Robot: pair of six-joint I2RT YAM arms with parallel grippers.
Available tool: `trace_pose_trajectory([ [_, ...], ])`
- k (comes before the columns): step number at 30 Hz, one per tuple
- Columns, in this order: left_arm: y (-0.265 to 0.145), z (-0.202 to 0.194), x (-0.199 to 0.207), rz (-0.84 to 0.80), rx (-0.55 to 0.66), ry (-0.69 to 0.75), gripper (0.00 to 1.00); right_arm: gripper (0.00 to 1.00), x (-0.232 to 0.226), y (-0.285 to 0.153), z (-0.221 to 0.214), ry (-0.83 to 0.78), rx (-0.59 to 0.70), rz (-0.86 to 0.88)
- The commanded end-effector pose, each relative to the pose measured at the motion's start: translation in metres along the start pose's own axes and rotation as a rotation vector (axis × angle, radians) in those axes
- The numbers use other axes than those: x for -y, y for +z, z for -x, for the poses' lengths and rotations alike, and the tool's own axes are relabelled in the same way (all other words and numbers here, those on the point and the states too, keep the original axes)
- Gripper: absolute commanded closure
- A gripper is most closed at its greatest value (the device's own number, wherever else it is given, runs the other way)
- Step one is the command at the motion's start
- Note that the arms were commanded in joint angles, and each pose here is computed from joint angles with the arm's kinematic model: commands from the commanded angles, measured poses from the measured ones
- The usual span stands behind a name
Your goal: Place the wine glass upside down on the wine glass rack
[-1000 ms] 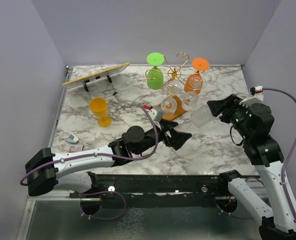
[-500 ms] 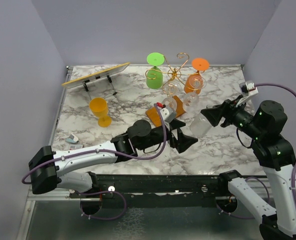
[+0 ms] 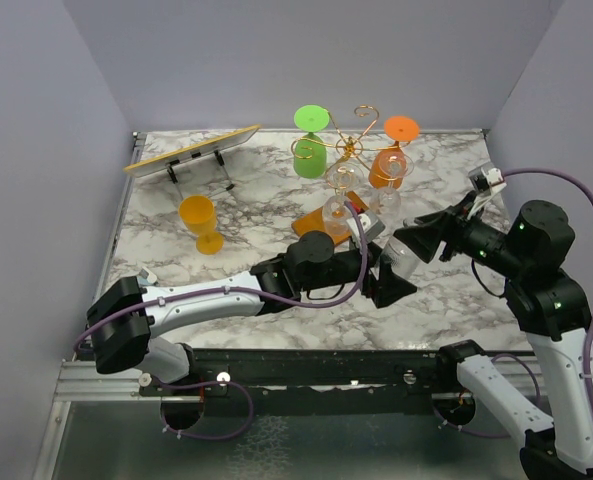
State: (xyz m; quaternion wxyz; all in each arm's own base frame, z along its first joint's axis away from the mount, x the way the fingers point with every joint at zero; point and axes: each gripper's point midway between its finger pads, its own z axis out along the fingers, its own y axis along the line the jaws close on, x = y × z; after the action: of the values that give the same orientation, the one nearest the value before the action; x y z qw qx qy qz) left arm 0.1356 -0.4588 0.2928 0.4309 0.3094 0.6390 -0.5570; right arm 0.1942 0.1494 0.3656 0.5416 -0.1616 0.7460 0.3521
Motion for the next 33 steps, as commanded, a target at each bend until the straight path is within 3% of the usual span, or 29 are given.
trace_pose_trajectory([
  [1,0.002,0.005,0.009,-0.034,-0.009,-0.016,0.1,0.92,-0.015,-0.002,0.014,-0.048,0.056,0.079],
  [4,0.001,0.007,0.008,-0.027,-0.003,-0.007,0.1,0.93,-0.018,-0.002,0.012,-0.052,0.049,0.099],
  [9,0.002,0.01,0.006,-0.014,-0.004,-0.004,0.27,0.93,-0.021,-0.001,0.008,-0.053,0.031,0.123],
  [12,0.002,0.01,0.006,-0.013,-0.005,-0.002,0.3,0.93,-0.021,-0.002,0.006,-0.053,0.021,0.128],
  [15,0.002,0.01,0.006,-0.01,-0.006,0.006,0.3,0.93,-0.019,-0.001,0.004,-0.05,0.011,0.12],
  [19,-0.003,0.01,-0.001,0.019,0.003,0.029,0.16,0.94,-0.015,0.002,-0.001,-0.038,-0.015,0.104],
  [23,-0.007,0.012,-0.002,0.032,0.014,0.048,0.15,0.94,-0.014,0.002,-0.002,-0.035,-0.019,0.104],
  [25,-0.007,0.011,-0.001,0.022,0.009,0.053,0.21,0.94,-0.015,0.003,-0.002,-0.033,-0.018,0.108],
  [30,-0.006,0.006,0.002,-0.006,-0.01,0.072,0.51,0.94,-0.014,0.005,-0.002,-0.019,-0.024,0.111],
  [33,-0.007,0.004,0.003,-0.019,-0.018,0.097,0.63,0.95,-0.012,0.008,-0.004,0.0,-0.038,0.11],
])
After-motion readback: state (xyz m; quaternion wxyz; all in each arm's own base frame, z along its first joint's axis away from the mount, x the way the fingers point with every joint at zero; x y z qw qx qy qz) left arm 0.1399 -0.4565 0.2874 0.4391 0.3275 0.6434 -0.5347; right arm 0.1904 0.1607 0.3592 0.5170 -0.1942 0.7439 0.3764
